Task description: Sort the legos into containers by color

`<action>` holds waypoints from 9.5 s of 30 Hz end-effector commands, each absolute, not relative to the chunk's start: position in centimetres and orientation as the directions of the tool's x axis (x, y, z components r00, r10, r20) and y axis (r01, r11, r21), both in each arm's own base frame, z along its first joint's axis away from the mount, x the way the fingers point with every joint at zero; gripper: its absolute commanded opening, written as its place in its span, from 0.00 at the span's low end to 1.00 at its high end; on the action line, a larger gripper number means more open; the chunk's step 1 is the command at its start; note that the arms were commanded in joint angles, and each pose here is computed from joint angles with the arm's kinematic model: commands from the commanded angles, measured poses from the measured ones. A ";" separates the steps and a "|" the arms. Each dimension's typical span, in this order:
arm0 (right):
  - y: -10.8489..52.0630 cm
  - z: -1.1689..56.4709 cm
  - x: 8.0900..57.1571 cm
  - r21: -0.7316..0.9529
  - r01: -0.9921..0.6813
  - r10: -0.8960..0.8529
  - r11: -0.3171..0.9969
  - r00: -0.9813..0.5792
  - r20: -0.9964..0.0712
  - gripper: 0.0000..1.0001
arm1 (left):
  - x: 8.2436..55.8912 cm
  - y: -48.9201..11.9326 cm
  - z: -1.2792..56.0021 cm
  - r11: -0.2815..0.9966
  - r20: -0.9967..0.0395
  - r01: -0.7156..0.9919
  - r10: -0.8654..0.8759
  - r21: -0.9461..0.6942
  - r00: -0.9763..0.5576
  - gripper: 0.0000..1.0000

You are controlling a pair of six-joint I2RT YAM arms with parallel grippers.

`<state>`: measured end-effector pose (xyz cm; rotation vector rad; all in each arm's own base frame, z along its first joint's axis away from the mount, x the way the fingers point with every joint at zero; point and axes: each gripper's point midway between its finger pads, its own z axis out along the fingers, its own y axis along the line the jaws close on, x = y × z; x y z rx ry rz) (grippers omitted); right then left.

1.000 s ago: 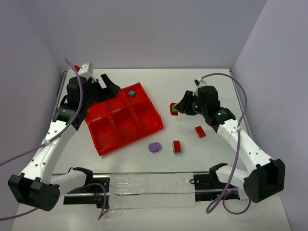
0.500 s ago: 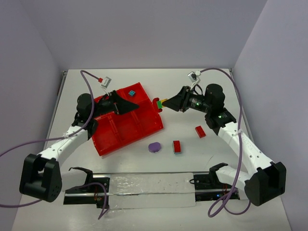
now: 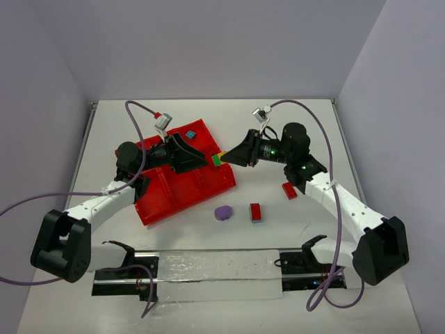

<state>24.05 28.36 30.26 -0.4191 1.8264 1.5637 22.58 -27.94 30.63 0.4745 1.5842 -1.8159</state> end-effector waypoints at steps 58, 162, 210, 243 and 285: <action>28.4 20.8 33.9 0.468 -0.333 0.128 0.819 -0.689 -0.713 0.08 | 29.4 -18.9 31.4 0.485 -0.737 0.555 -0.432 -0.676 -0.520 0.00; 33.2 35.0 23.9 0.863 -0.411 0.203 0.294 -0.855 -0.476 0.78 | 28.6 -19.9 29.5 0.553 -0.998 0.833 0.043 -0.007 -0.037 0.02; 38.9 30.4 21.8 0.910 -0.401 -0.065 0.103 -0.916 -0.396 0.63 | 22.9 -21.8 30.3 0.270 -0.966 0.927 0.056 0.259 0.254 0.00; 40.5 31.6 22.6 0.922 -0.386 -0.077 -0.009 -0.919 -0.386 0.50 | 21.0 -21.3 29.6 0.230 -0.954 0.926 0.091 0.298 0.285 0.00; 41.0 31.0 21.9 0.923 -0.385 -0.093 -0.017 -0.918 -0.385 0.00 | 22.3 -20.8 30.0 0.326 -0.965 0.908 0.083 0.263 0.249 0.64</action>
